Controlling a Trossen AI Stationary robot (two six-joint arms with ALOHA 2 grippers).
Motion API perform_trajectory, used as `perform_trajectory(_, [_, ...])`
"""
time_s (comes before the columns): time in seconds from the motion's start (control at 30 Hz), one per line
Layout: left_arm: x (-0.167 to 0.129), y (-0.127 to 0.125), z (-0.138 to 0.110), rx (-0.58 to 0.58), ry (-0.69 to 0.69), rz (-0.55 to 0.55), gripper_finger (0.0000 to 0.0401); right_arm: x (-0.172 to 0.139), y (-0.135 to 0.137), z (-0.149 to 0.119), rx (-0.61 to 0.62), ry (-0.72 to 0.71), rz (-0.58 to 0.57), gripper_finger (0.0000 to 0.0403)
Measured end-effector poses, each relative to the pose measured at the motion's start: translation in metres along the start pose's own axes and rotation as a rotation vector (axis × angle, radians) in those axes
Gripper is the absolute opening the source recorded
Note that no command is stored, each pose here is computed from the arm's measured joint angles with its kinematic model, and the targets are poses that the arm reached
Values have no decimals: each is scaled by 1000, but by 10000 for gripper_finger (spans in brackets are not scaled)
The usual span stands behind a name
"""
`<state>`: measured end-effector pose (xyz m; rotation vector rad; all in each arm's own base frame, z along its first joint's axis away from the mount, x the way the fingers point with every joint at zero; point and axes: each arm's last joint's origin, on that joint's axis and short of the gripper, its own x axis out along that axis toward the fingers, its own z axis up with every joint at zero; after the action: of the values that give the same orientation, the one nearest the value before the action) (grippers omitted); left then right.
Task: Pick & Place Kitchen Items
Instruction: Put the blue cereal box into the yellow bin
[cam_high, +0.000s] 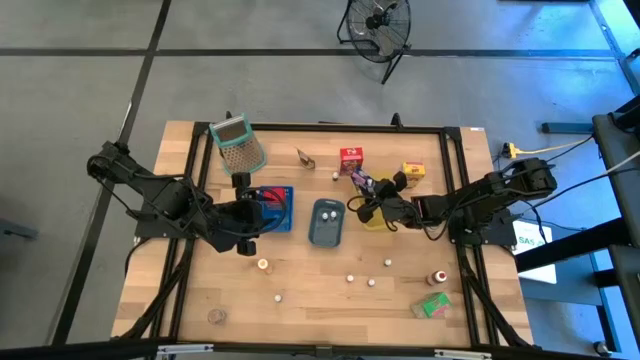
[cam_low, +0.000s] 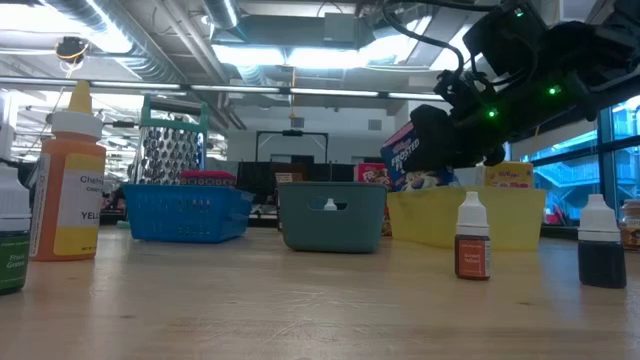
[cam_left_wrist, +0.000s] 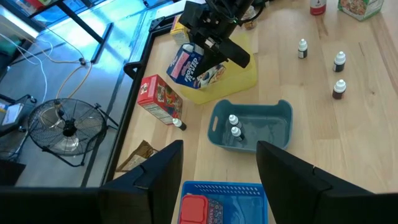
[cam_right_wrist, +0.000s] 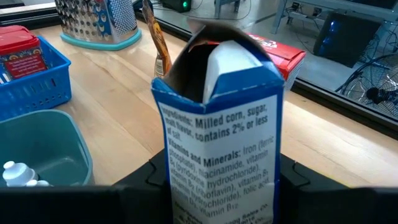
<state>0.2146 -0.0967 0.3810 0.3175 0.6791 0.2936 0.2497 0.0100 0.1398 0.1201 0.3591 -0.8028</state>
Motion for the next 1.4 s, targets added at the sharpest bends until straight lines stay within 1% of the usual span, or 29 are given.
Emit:
perform_trajectory(0.27, [0, 0, 0, 0, 0, 0, 198, 1, 0, 0, 1, 12, 21, 152])
perform_trajectory(0.53, [0, 0, 0, 0, 0, 0, 199, 1, 0, 0, 0, 12, 20, 152])
perform_trajectory(0.8, [0, 0, 0, 0, 0, 0, 198, 1, -2, -3, -27, 22, -14, 152])
perform_trajectory(1.0, [0, 0, 0, 0, 0, 0, 198, 1, -1, -2, -19, 30, 19, 152])
perform_trajectory(1.17, [0, 0, 0, 0, 0, 0, 198, 1, -1, -2, -19, 30, 20, 153])
perform_trajectory(1.27, [0, 0, 0, 0, 0, 0, 199, 1, -1, -2, -16, 31, 20, 166])
perform_trajectory(1.4, [0, 0, 0, 0, 0, 0, 198, 1, -1, -2, -10, 30, 20, 204])
